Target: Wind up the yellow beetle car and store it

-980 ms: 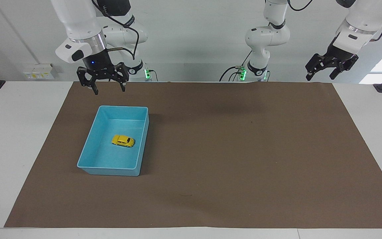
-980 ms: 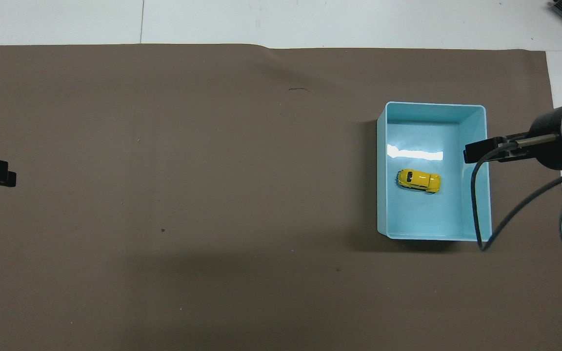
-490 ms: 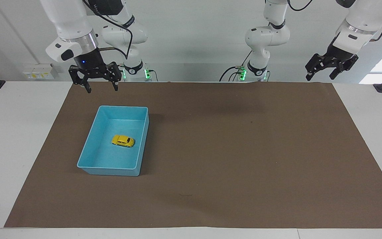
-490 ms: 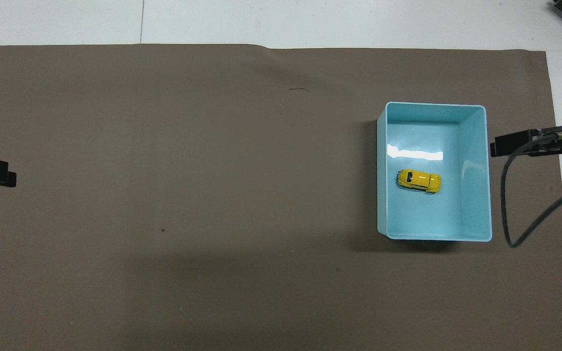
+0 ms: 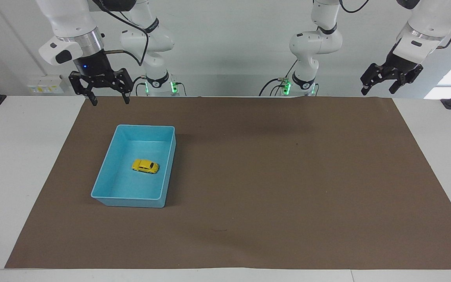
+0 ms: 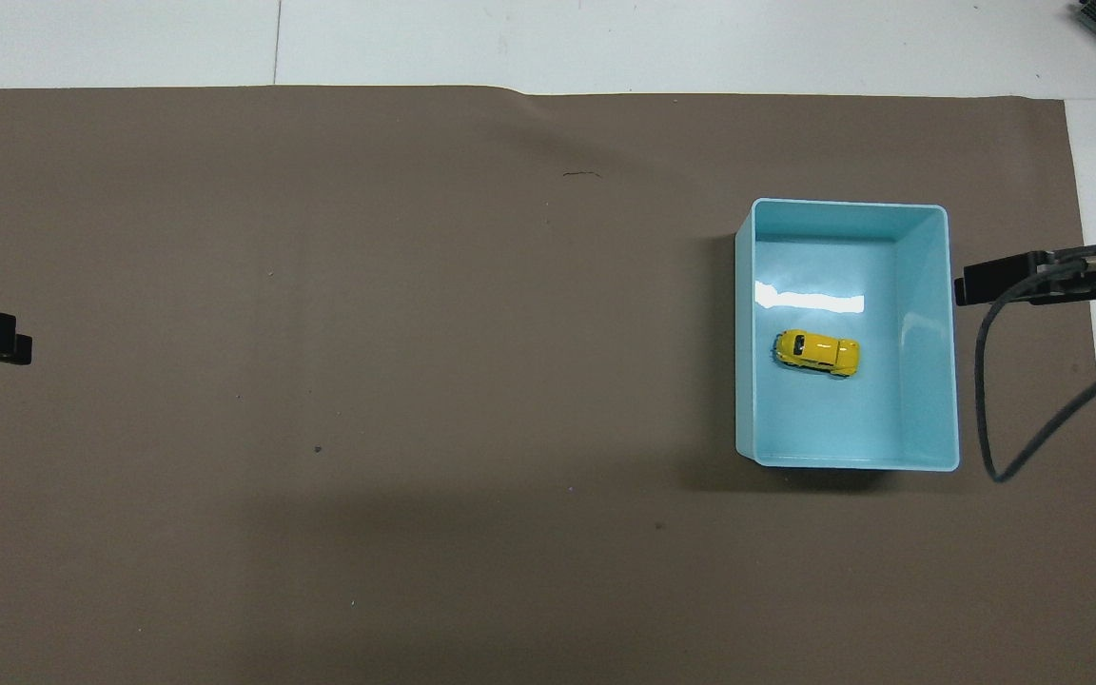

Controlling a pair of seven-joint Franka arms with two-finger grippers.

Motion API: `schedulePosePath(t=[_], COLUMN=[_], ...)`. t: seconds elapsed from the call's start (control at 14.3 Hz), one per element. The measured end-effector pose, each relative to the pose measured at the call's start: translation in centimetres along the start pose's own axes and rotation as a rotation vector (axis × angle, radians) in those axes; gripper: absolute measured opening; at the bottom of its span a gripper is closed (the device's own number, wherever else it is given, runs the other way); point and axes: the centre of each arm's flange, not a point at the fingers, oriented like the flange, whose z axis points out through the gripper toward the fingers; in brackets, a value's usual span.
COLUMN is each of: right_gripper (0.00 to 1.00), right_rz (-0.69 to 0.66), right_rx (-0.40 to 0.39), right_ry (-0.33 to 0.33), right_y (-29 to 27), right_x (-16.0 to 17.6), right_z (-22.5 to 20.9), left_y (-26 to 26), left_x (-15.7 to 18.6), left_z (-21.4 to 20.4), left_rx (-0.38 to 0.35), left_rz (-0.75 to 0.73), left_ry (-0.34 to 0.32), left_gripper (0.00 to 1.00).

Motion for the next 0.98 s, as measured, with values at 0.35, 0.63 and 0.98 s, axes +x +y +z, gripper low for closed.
schedulePosePath(t=[0.35,0.63,0.98], right_gripper=[1.0,1.0,1.0], right_rz=[-0.002,-0.007,-0.021], right_rx=[0.0,0.001,0.003], right_ry=[0.002,0.003,0.005], right_y=[-0.1,-0.4,-1.2], right_x=[0.0,0.0,0.0], right_z=[0.0,-0.1,-0.1], left_y=[0.0,0.0,0.0], left_x=[0.0,0.0,0.0], left_z=[0.0,0.0,0.0], left_rx=[0.0,0.0,0.0], left_rz=[0.0,0.0,0.0], left_ry=[0.0,0.0,0.0], left_gripper=[1.0,1.0,1.0])
